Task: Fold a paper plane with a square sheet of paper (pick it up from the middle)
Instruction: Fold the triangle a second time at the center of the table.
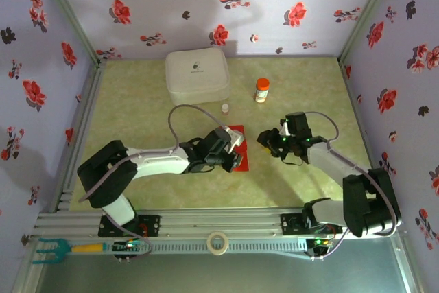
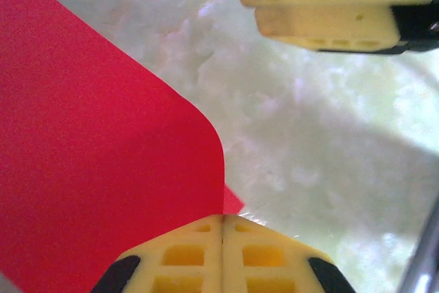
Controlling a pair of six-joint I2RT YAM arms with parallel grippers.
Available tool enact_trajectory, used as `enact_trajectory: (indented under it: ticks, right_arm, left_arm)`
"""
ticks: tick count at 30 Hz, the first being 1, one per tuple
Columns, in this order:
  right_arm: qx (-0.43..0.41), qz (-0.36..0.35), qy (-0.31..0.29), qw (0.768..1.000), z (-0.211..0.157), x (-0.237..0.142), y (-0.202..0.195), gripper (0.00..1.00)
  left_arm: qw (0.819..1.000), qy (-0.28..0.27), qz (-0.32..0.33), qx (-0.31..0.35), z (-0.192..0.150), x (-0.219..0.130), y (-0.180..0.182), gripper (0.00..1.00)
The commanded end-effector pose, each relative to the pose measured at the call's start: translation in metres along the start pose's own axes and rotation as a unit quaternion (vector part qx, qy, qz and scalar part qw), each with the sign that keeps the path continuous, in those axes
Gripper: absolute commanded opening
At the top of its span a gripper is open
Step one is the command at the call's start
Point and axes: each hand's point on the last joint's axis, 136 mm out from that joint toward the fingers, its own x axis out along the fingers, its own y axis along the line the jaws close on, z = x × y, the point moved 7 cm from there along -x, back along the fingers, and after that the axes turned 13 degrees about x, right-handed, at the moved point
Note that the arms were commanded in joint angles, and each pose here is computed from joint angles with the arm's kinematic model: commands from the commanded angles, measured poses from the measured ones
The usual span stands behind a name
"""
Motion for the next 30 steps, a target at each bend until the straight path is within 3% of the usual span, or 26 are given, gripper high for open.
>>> enact_trajectory:
  ticks: [1,5,9,13,20,30]
  right_arm:
    - [0.014,-0.002,0.036,0.999,-0.012,0.004,-0.014,0.29]
    - [0.005,0.014,0.07,0.997,-0.028,0.014,-0.01,0.14]
    - [-0.012,0.02,0.095,0.995,-0.039,0.028,-0.001,0.09]
    - [-0.012,0.027,0.095,0.995,-0.039,0.035,0.004,0.07]
    - [-0.009,0.03,0.102,0.994,-0.038,0.04,0.003,0.06]
    - [-0.003,0.024,0.109,0.994,-0.039,0.043,-0.001,0.06]
  left_arm:
    - [0.997,-0.013,-0.056,-0.051,0.001,0.005,-0.005,0.0]
    - [0.996,-0.017,-0.052,-0.067,-0.002,0.004,0.002,0.0]
    - [0.996,-0.013,-0.045,-0.075,-0.005,0.005,0.007,0.0]
    - [0.996,-0.002,-0.041,-0.075,-0.008,0.009,0.009,0.0]
    - [0.997,0.003,-0.038,-0.072,-0.008,0.013,0.012,0.16]
    - [0.997,-0.003,-0.031,-0.076,-0.006,0.014,0.02,0.22]
